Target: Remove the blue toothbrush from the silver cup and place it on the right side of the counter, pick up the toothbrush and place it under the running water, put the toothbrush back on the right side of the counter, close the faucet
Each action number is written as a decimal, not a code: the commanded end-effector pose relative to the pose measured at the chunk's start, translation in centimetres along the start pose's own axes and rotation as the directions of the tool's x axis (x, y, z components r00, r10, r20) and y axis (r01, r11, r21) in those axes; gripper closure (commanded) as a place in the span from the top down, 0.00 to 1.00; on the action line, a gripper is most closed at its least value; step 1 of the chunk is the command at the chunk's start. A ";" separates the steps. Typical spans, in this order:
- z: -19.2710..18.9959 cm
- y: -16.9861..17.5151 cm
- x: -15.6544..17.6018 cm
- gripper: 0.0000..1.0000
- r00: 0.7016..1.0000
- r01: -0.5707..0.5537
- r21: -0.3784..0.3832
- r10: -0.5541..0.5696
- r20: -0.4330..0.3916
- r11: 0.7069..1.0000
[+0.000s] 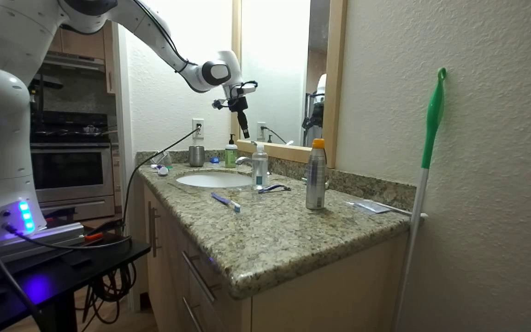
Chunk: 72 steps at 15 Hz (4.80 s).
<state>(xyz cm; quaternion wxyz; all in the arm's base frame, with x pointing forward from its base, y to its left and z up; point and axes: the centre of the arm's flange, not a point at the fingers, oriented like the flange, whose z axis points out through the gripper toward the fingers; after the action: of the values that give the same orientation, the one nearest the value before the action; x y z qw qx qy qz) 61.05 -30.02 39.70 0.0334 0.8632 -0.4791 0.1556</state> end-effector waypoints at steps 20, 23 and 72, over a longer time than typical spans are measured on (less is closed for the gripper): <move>5.1 -3.3 -0.5 0.66 0.990 -0.057 0.151 0.076 -0.122 0.987; 5.3 -3.7 -0.8 0.47 0.991 -0.053 0.148 0.070 -0.115 0.988; 5.0 -4.4 1.5 1.00 0.985 -0.171 0.147 0.174 -0.009 0.974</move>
<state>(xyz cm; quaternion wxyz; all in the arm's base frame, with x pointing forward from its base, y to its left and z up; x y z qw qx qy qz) 66.61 -29.70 36.23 -0.0522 0.8265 -0.5238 0.1996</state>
